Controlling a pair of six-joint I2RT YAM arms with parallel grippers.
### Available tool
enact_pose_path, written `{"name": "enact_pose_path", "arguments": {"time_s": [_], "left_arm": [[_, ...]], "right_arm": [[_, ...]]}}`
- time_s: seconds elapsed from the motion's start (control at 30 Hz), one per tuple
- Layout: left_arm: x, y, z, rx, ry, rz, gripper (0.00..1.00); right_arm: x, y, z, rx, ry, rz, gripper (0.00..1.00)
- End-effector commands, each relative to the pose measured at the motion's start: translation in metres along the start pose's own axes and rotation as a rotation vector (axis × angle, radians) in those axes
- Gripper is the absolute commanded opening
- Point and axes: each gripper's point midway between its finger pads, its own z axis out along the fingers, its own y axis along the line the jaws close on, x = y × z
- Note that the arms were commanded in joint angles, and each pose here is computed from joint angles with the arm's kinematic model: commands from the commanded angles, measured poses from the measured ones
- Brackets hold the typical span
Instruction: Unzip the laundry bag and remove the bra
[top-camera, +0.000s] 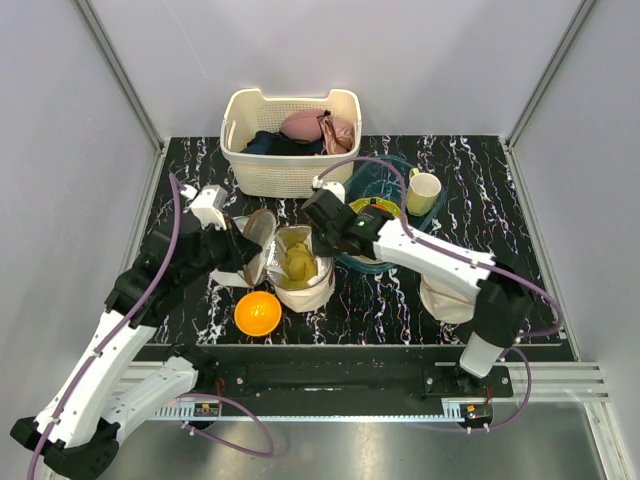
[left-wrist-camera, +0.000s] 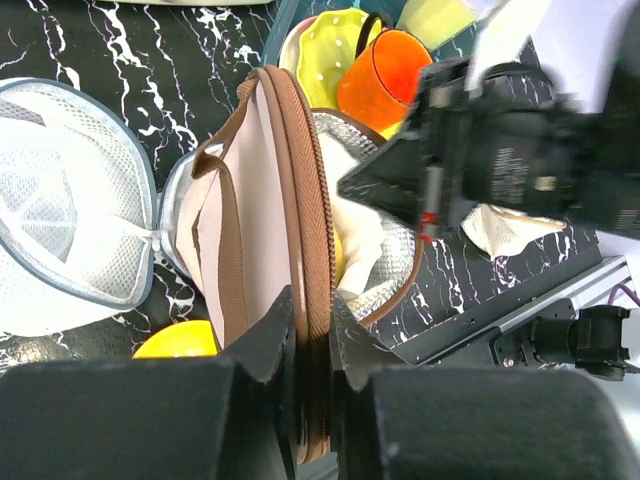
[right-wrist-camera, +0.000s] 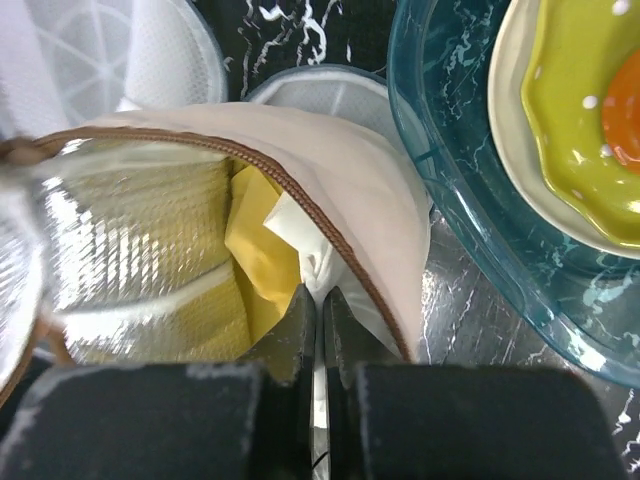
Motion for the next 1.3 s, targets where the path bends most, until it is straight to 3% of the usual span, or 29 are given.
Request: {"name": "enact_pose_path", "arguments": {"time_s": [0.0,0.23,0.57,0.77,1.07,1.1,1.17,1.23,1.27], "left_arm": [[-0.008,-0.006,0.009,0.034,-0.039,-0.008,0.00],[-0.007,-0.007,0.016,0.046,-0.029,-0.009,0.00],[-0.001,0.000,0.020,0.016,-0.013,-0.017,0.00],[-0.001,0.002,0.023,0.005,-0.009,-0.064,0.00],[0.001,-0.009,0.026,0.058,0.007,-0.094,0.00],[0.002,-0.010,0.026,0.065,0.010,-0.098,0.00],[0.002,-0.011,0.026,0.068,0.009,-0.108,0.00],[0.002,-0.010,0.025,0.063,0.006,-0.114,0.00],[0.000,-0.010,0.024,0.063,0.000,-0.118,0.00]], "right_arm": [[-0.053,0.012,-0.080,-0.100,-0.211,0.040,0.00],[-0.103,0.020,-0.159,-0.235,-0.432,0.103,0.00],[-0.176,0.011,-0.203,-0.193,-0.662,0.127,0.00],[-0.251,-0.011,-0.232,-0.253,-0.794,0.189,0.00],[-0.348,-0.052,-0.202,-0.185,-0.919,0.248,0.00],[-0.354,-0.057,-0.173,-0.153,-0.897,0.252,0.00],[-0.374,-0.064,-0.166,-0.139,-0.928,0.264,0.00],[-0.376,-0.072,-0.107,-0.104,-0.853,0.267,0.00],[-0.389,-0.070,-0.114,-0.127,-0.886,0.279,0.00]]}}
